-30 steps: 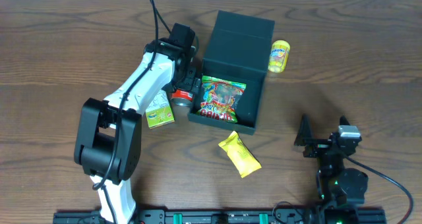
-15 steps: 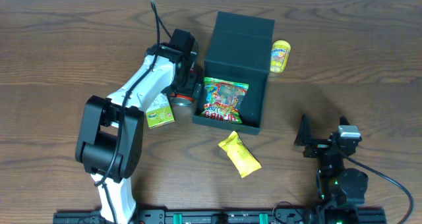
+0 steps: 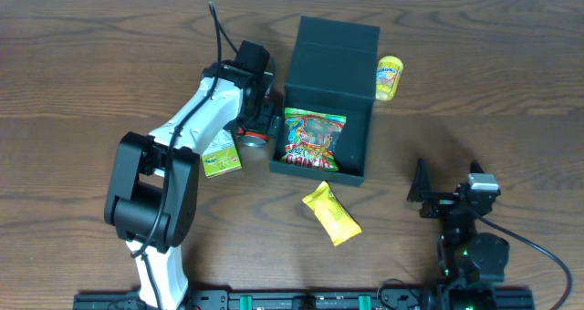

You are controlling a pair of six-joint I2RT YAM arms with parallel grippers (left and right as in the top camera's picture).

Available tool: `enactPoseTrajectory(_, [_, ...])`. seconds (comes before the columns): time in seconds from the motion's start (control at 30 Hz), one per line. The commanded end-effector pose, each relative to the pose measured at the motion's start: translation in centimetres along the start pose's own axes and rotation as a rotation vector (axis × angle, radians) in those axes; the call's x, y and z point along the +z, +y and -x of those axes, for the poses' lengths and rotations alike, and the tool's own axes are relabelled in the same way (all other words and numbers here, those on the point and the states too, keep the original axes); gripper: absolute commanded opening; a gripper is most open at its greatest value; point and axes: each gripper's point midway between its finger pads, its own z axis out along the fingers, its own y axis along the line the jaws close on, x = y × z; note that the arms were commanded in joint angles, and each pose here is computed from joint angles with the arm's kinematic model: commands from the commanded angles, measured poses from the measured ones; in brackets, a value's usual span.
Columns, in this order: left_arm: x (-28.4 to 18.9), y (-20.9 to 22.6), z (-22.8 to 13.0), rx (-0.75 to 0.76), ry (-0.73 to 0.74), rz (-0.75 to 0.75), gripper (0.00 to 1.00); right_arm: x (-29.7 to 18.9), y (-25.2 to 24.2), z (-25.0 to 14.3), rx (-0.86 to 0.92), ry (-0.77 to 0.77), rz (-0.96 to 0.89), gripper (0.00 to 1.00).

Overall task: Pack container
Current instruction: 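Grasp the red chip can with the left gripper, then lift the red can and lower it into the black box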

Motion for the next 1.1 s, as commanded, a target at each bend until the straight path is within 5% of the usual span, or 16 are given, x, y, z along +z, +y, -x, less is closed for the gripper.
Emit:
enactPoseTrajectory(0.0, [0.9,-0.3,-0.6,-0.008,0.028,-0.010,0.83,0.0,0.3,-0.1,0.011,0.003,0.011,0.99])
enactPoseTrajectory(0.4, [0.9,-0.3,-0.6,-0.007,0.026,-0.010,0.60,0.0,0.3,-0.1,0.011,0.003,0.011,0.99])
enactPoseTrajectory(1.07, [-3.4,-0.5,0.0,0.001,-0.042,-0.008,0.59,0.0,0.3,-0.1,0.011,0.003,0.011,0.99])
